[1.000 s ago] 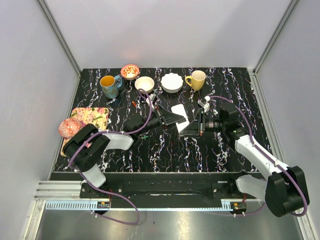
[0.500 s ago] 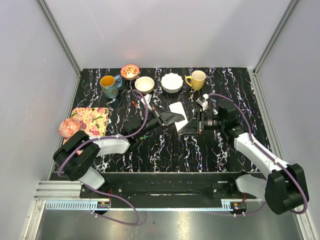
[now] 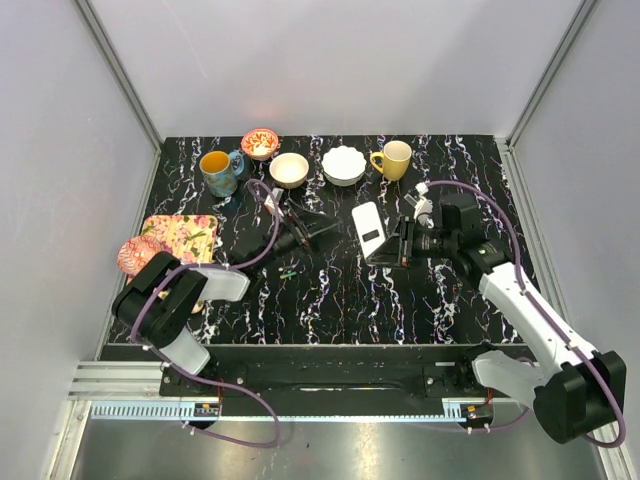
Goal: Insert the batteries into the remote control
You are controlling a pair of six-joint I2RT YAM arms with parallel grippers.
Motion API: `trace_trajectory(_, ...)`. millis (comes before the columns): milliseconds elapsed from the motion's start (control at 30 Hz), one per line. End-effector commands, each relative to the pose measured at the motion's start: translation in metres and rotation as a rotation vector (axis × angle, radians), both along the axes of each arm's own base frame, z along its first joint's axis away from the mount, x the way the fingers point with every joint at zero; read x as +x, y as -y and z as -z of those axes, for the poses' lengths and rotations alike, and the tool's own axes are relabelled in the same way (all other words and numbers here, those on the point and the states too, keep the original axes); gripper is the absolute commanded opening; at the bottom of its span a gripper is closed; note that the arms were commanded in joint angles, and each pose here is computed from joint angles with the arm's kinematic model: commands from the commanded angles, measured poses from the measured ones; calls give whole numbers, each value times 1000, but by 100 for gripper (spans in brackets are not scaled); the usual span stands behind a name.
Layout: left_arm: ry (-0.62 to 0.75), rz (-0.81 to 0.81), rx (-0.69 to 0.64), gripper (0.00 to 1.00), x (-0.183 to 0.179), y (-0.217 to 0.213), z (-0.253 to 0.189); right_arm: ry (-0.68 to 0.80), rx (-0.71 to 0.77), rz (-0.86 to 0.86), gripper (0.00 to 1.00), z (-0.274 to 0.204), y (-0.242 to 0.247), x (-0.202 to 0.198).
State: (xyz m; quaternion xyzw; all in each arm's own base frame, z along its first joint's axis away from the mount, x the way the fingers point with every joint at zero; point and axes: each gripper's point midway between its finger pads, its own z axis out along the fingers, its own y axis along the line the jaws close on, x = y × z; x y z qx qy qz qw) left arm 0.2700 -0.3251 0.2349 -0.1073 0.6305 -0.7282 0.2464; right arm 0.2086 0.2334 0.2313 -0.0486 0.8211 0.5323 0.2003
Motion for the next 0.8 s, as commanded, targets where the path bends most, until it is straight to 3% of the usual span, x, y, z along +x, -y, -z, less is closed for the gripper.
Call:
trace_trajectory(0,261,-11,-236,99,-6,-36,-80,64,-254,175,0,12,35,17)
trace_trajectory(67,266,-61,-227,99,-2,-53,-82,0,-476,256,0,43,61,17)
trace_trajectory(100,277,-80,-204,99,-2,-56,-80,31,-641,390,0,49,89,35)
trace_trajectory(167,257,-107,-139,99,-6,-61,-74,-2,-851,434,0,71,111,33)
trace_trajectory(200,285,-124,-81,99,-7,-61,-68,13,-920,473,0,66,121,39)
trace_trajectory(233,196,-125,14,99,-3,-58,-43,13,-1063,534,0,68,145,40)
trace_trajectory(300,268,-183,129,99,-7,-65,-46,48,-1191,608,0,64,162,54)
trace_trajectory(333,191,-181,238,99,-8,-65,-23,49,-1240,609,0,67,164,59)
trace_trajectory(400,278,-270,351,99,-11,-79,-30,92,-1319,648,0,62,173,71)
trace_trajectory(433,242,-270,423,99,-16,-82,-17,99,-1344,646,0,66,173,77)
trace_trajectory(600,301,-334,486,99,-31,-103,-25,65,-1575,545,0,108,178,101)
trace_trajectory(767,295,-291,486,99,-46,-104,-19,30,-1667,437,0,155,169,121)
